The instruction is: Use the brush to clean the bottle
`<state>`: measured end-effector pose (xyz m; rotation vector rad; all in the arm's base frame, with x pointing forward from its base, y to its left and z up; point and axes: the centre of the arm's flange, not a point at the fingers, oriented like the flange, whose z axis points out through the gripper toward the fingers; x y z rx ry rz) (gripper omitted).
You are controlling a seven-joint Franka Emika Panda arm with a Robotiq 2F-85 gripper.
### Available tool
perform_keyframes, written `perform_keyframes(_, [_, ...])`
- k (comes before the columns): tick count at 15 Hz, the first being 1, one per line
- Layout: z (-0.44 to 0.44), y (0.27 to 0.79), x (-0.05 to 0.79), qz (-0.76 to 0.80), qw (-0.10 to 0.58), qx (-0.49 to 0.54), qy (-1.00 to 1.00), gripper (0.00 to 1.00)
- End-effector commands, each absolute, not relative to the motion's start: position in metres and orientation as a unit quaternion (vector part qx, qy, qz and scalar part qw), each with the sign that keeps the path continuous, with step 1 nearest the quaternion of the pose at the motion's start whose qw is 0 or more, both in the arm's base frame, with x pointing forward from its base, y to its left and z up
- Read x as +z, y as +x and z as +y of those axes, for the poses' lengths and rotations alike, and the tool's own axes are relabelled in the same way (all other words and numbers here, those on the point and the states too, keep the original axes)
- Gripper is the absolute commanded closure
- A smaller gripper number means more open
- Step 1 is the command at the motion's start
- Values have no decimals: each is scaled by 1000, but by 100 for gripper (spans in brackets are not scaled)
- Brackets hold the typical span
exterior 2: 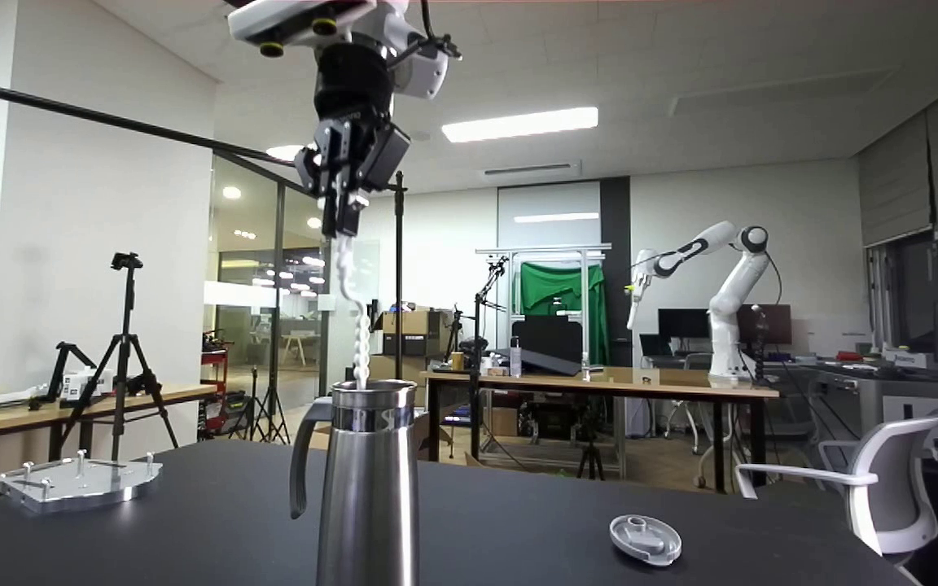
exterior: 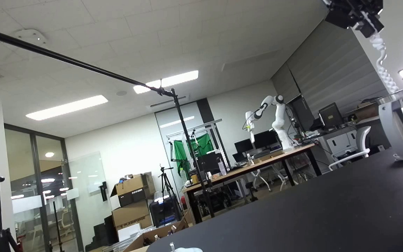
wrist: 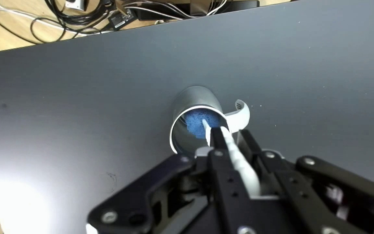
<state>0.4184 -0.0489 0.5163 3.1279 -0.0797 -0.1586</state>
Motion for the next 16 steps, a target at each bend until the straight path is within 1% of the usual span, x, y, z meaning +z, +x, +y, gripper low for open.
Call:
perform_keyframes(1, [-49, 409, 570, -40, 23, -28, 999, 96])
perform_keyframes(3, [-55, 406, 567, -52, 16, -27, 998, 96])
perform_keyframes(8, [-78, 418, 470, -82, -26, -60, 995, 96])
perform_keyframes(11, [-79, 425, 425, -89, -31, -91, 991, 96])
perform_keyframes(13, [-74, 431, 420, -83, -23, -106, 991, 96])
perform_keyframes(16, [-66, 434, 464, -68, 0, -117, 991, 96])
